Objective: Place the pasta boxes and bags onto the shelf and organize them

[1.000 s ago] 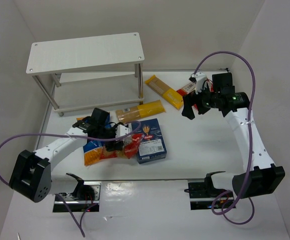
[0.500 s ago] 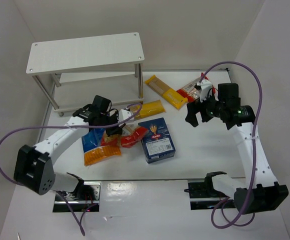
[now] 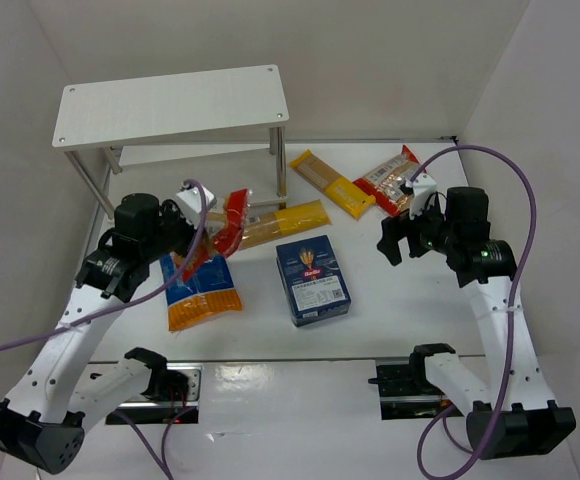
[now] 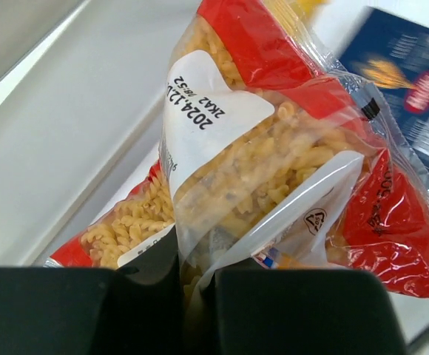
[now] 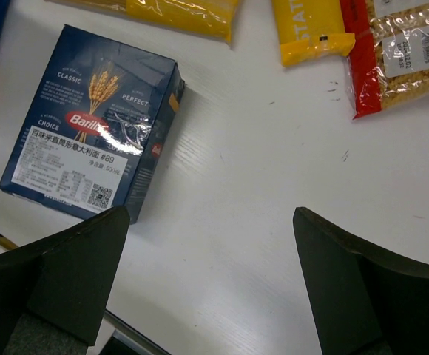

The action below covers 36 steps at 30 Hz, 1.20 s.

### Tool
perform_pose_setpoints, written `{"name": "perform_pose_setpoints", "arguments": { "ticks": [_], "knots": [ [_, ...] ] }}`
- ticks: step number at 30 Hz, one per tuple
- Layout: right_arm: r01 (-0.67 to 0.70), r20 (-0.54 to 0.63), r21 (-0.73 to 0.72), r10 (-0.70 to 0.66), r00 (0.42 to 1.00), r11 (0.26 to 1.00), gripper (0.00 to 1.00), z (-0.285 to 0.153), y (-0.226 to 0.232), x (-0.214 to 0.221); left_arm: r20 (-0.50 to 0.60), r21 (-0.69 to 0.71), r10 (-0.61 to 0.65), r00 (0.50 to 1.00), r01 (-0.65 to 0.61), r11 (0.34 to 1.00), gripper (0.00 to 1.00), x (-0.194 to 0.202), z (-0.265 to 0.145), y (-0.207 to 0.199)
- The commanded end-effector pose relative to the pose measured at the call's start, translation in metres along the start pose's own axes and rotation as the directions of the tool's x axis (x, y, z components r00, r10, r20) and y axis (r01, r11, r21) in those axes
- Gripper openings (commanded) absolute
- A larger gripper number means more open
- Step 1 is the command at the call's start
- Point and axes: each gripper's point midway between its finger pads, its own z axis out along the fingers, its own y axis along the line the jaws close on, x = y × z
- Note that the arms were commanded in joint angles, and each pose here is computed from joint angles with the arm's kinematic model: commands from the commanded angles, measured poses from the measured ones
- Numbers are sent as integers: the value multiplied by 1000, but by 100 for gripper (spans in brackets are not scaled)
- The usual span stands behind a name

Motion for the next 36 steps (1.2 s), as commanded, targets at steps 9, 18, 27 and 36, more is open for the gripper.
{"name": "perform_pose_setpoints", "arguments": {
  "ticks": [9,18,27,36],
  "knots": [
    [-9,93,96,0,996,995,100,12,-20,0,241,-506,-234,942,327,798,0,-16,-49,107],
    [-12,113,147,-5,994,989,100,9,-25,4,348,-631,-365,864,504,590,0,15,-63,142],
    [-12,128,179,-11,992,984,100,4,-29,6,296,-679,-308,904,426,598,0,25,-51,150],
    [-28,128,201,2,992,979,100,4,-37,7,239,-765,-238,941,334,551,0,39,-44,166]
  ]
}}
